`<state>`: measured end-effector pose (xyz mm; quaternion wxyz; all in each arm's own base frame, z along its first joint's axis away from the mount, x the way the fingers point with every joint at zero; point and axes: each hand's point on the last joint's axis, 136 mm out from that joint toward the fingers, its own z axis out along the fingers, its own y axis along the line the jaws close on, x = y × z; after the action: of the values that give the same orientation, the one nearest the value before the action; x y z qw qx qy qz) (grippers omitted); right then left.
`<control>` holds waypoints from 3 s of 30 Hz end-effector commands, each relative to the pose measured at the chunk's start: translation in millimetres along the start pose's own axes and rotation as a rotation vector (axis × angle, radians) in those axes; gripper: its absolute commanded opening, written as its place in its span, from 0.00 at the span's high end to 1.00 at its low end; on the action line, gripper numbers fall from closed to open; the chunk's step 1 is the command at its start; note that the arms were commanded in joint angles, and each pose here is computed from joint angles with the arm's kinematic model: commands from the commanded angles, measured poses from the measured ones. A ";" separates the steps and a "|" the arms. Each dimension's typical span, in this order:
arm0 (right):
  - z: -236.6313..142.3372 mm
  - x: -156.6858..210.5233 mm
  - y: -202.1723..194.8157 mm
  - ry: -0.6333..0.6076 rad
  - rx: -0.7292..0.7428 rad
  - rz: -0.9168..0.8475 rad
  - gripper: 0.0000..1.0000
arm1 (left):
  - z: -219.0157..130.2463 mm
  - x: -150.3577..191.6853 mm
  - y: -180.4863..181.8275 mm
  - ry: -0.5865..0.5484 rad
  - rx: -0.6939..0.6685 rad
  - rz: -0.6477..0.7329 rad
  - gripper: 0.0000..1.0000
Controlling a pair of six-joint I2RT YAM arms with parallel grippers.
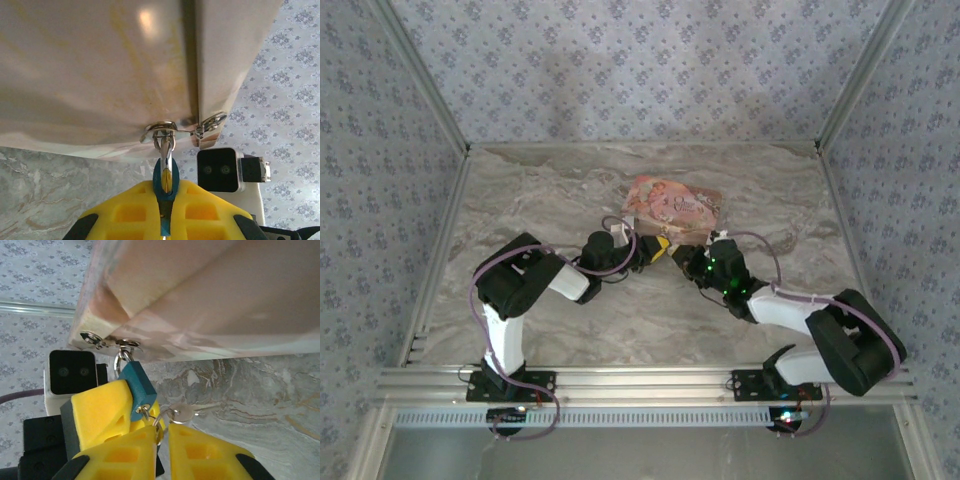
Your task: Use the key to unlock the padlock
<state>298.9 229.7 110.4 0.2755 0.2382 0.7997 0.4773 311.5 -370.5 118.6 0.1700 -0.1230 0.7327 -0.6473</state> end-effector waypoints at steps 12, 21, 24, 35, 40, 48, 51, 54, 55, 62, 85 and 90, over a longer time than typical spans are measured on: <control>9.7 -11.4 20.7 -0.017 -0.049 0.008 0.98 | 5.2 18.7 -56.4 0.063 0.167 0.075 1.00; -19.7 4.8 -9.6 0.086 0.131 -0.114 0.71 | -0.9 3.1 -45.1 0.011 0.117 0.068 1.00; -36.3 10.3 -17.4 0.147 0.220 -0.210 0.68 | -1.9 -0.8 -44.7 0.005 0.103 0.067 1.00; -48.9 -0.6 6.7 0.280 0.383 -0.642 0.62 | -1.4 -0.5 -52.6 0.023 0.091 0.068 1.00; -37.7 2.8 19.4 0.345 0.402 -0.765 0.61 | -2.6 -1.0 -54.1 0.026 0.089 0.062 1.00; -21.8 10.5 22.2 0.372 0.482 -0.951 0.60 | -4.7 -1.4 -55.9 0.033 0.088 0.055 1.00; -17.2 10.7 23.3 0.367 0.513 -1.004 0.60 | -5.5 -2.4 -57.2 0.033 0.091 0.053 1.00; -13.1 9.5 22.3 0.360 0.550 -1.056 0.59 | -5.7 -2.1 -58.1 0.035 0.093 0.054 1.00; -12.4 9.3 23.0 0.356 0.557 -1.069 0.59 | -5.7 -2.1 -58.2 0.036 0.094 0.055 1.00; -4.4 6.5 20.6 0.352 0.607 -1.140 0.59 | -6.4 -2.4 -59.1 0.036 0.097 0.052 1.00; 6.4 16.4 15.4 0.413 0.606 -1.204 0.98 | -7.0 -2.2 -58.4 0.038 0.103 0.051 1.00; 6.8 19.8 15.7 0.424 0.549 -1.152 1.00 | -7.9 -1.3 -56.3 0.039 0.098 0.051 1.00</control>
<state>295.4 245.4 115.2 0.2563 -0.2671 0.9284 0.0325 308.6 -363.6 124.9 0.1471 -0.1291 0.7498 -0.6321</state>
